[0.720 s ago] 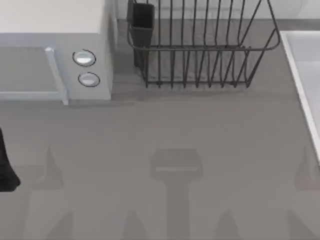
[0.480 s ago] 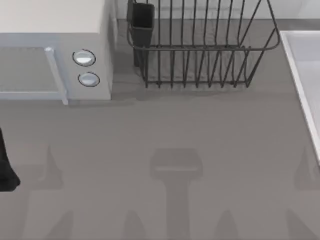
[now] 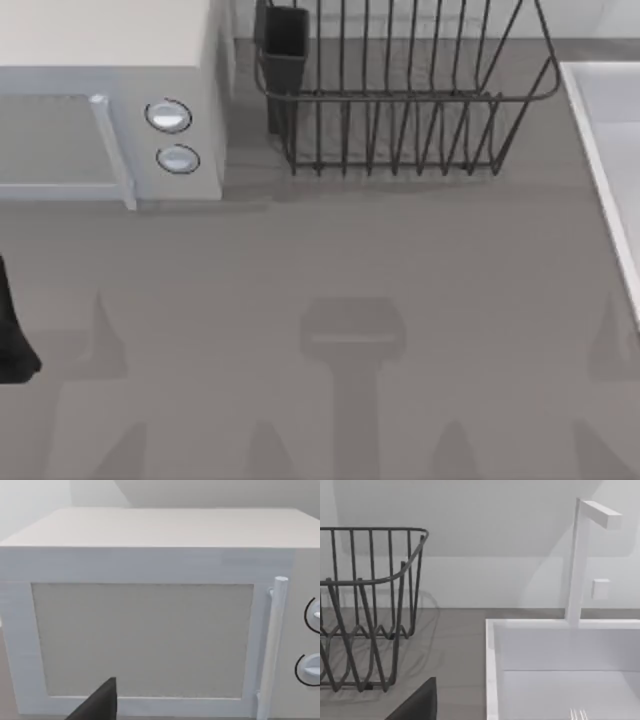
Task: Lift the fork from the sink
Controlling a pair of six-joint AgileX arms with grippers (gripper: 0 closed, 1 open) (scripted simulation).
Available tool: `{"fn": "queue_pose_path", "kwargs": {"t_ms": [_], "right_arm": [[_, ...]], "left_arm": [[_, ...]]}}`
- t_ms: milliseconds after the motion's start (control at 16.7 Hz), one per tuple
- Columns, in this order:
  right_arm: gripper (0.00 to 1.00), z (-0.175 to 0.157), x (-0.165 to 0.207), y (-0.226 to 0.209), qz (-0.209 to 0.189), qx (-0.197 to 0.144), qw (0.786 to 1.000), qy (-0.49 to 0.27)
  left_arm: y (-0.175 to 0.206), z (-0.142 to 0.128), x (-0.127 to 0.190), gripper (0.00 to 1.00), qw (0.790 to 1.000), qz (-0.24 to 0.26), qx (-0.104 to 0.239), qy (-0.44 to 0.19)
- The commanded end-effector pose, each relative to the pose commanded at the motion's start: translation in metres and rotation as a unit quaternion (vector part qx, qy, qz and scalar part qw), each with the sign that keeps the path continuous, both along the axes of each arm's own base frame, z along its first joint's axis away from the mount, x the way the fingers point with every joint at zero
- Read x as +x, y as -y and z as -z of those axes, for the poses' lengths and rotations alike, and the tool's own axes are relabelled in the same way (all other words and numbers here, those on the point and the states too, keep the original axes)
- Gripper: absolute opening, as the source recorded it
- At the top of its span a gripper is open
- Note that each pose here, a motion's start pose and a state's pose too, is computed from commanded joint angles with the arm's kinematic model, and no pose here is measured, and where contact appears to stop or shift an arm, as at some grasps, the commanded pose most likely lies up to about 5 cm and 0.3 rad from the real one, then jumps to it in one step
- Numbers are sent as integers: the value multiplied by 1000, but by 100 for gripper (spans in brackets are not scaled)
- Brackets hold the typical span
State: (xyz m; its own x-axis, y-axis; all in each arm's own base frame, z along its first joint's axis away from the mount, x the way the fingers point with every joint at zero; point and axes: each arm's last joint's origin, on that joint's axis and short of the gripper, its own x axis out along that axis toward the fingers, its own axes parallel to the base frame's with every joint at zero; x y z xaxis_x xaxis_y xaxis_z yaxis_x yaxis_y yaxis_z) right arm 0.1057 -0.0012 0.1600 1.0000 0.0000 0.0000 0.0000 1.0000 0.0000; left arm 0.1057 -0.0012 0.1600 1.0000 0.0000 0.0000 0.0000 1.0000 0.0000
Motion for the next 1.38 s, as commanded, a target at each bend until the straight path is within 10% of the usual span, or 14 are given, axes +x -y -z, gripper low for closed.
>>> {"fn": "queue_pose_path", "kwargs": {"t_ms": [840, 1380], "right_arm": [[100, -6, 0, 0, 2, -2, 1000, -10], [100, -106, 49, 9, 27, -25, 976, -217]], "left_arm": [[0, 0, 0, 100, 1000, 0, 0, 0], [0, 0, 0, 100, 1000, 0, 0, 0]]}}
